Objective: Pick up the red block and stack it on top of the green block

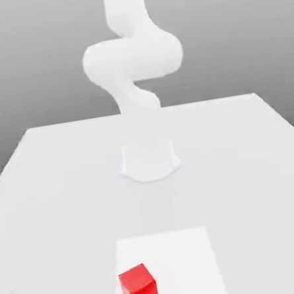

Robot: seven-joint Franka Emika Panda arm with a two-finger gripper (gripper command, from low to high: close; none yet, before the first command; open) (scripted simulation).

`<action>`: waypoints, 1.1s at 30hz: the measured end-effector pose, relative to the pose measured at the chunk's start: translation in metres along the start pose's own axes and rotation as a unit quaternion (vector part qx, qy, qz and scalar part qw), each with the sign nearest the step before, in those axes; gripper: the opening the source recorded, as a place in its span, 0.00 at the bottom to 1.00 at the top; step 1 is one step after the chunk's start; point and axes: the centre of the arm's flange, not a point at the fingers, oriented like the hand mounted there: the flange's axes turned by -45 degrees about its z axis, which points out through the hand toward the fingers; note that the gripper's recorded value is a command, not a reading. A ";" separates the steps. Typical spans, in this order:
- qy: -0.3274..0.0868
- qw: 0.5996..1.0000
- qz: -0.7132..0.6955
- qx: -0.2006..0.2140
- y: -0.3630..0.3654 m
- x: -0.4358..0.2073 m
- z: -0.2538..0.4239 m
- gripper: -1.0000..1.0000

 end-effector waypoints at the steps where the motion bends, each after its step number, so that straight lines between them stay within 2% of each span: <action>1: -0.015 1.000 0.019 -0.012 0.000 -0.002 0.023 0.50; 6: -0.084 0.988 0.111 -0.064 0.009 -0.022 0.127 0.50; 12: -0.158 0.956 0.220 -0.116 0.030 -0.072 0.239 0.50; 18: -0.227 0.903 0.330 -0.156 0.052 -0.144 0.328 0.50; 24: -0.292 0.831 0.437 -0.182 0.059 -0.228 0.392 0.50; 29: -0.301 0.818 0.454 -0.185 0.061 -0.273 0.438 0.50; 30: -0.301 0.818 0.454 -0.186 0.061 -0.281 0.445 0.00; 33: -0.301 0.818 0.454 -0.185 0.061 -0.280 0.445 0.00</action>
